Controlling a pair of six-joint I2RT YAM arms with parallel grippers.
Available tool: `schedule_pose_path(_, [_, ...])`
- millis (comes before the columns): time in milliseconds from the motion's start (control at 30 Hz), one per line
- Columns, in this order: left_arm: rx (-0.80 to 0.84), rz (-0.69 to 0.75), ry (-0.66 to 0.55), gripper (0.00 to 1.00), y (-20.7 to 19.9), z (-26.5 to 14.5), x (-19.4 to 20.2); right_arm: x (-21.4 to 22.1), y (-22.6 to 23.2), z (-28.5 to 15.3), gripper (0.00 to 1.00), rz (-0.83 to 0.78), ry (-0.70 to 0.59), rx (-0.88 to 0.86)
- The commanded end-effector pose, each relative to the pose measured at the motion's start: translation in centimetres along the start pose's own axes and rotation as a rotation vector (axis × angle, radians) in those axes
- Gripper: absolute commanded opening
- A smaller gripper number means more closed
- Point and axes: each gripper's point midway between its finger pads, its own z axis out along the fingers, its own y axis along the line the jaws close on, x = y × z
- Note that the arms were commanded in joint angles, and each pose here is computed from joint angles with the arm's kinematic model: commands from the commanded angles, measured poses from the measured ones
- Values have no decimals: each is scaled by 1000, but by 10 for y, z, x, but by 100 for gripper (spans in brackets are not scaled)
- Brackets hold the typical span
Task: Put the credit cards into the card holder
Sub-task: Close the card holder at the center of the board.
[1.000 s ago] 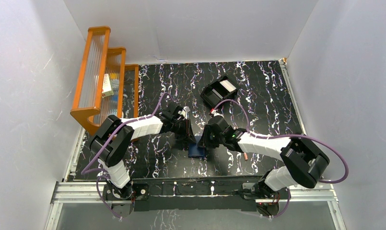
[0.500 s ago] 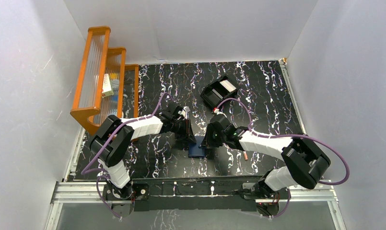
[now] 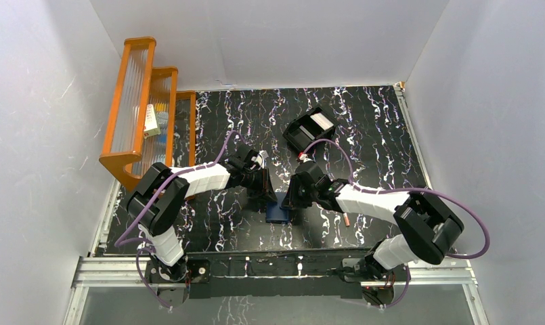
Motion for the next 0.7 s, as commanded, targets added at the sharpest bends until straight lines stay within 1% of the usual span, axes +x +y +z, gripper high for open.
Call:
schedule_pose_path(0, [-56, -12, 31, 17, 17, 7, 11, -6, 10, 4, 21, -6, -8, -37])
schedule_pose_path(367, [-55, -11, 34, 17, 17, 8, 11, -4, 12, 7, 17, -8, 8, -47])
schedule_pose_path(667, [-50, -8, 34, 17, 14, 7, 10, 1, 1, 9, 16, -23, 34, 10])
